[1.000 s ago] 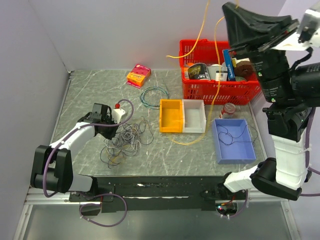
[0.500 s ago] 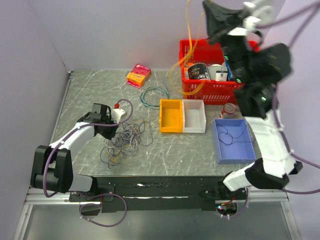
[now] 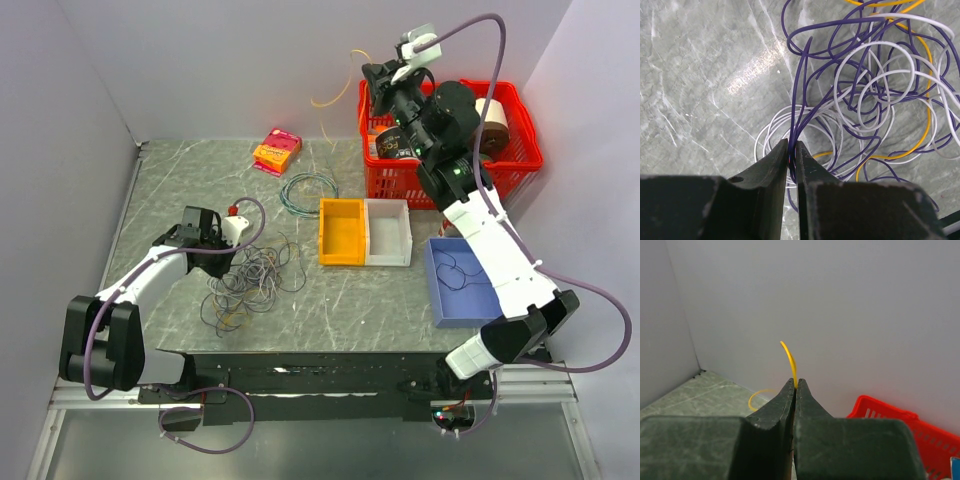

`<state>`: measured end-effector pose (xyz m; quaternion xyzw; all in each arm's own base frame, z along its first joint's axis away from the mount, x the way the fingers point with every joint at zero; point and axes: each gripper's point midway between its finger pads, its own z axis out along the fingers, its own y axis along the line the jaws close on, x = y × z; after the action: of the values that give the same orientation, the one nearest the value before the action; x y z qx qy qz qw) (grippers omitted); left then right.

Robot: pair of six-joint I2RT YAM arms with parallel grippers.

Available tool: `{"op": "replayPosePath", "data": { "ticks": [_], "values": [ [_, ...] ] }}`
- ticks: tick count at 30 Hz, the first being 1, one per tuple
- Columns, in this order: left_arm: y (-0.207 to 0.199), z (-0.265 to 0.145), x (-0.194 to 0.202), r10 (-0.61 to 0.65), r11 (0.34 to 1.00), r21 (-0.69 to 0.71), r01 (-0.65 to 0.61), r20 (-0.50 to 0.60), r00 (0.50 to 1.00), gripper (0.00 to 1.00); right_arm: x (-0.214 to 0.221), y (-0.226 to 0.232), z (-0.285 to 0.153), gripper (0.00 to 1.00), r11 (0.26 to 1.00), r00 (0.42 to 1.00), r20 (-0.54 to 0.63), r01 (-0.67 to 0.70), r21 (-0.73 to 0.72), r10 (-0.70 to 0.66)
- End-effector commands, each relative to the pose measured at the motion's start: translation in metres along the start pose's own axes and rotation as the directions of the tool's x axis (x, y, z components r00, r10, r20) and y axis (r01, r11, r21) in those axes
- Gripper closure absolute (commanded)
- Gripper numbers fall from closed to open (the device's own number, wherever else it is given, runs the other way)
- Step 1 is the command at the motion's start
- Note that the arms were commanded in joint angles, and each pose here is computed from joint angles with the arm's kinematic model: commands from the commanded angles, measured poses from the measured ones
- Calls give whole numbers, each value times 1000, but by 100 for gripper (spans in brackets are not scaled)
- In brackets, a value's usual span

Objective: Untangle the cables

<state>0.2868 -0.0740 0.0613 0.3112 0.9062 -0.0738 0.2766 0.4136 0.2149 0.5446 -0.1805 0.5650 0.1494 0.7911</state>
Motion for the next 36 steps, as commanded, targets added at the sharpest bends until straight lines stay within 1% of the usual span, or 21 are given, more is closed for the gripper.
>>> {"op": "replayPosePath", "data": {
  "ticks": [1,8,11,15,19,23,29,32,36],
  "values": [
    [1,-5,-6,4,1000,-3,-4,28,1000,82,-45,-13,-8,100,998,990,135,-52,27,48],
    [1,-3,-7,-6,1000,3,5,31,1000,82,-57,-20,-17,100,998,989,146,-42,40,36],
    [1,-2,-8,-4,1000,3,4,31,1000,82,-45,-23,-19,100,998,991,123,-50,46,44],
    [2,-2,-8,-5,1000,3,5,28,1000,82,-17,-23,-15,100,996,995,68,-77,45,74],
    [2,-2,-8,-4,1000,1,4,25,1000,82,-8,-21,-11,100,995,995,46,-93,34,91],
    [2,-3,-9,-5,1000,-2,5,30,1000,82,10,-21,-8,100,994,995,8,-102,41,102],
    [3,-3,-7,-2,1000,-9,2,29,1000,82,55,-21,-13,100,991,990,-61,-121,65,125],
    [4,-4,-7,2,1000,-12,-2,29,1000,82,60,-29,-16,100,988,989,-65,-127,88,133],
    [4,-4,-8,2,1000,-9,-2,33,999,82,52,-38,-24,100,987,991,-48,-122,108,127]
  ]
}}
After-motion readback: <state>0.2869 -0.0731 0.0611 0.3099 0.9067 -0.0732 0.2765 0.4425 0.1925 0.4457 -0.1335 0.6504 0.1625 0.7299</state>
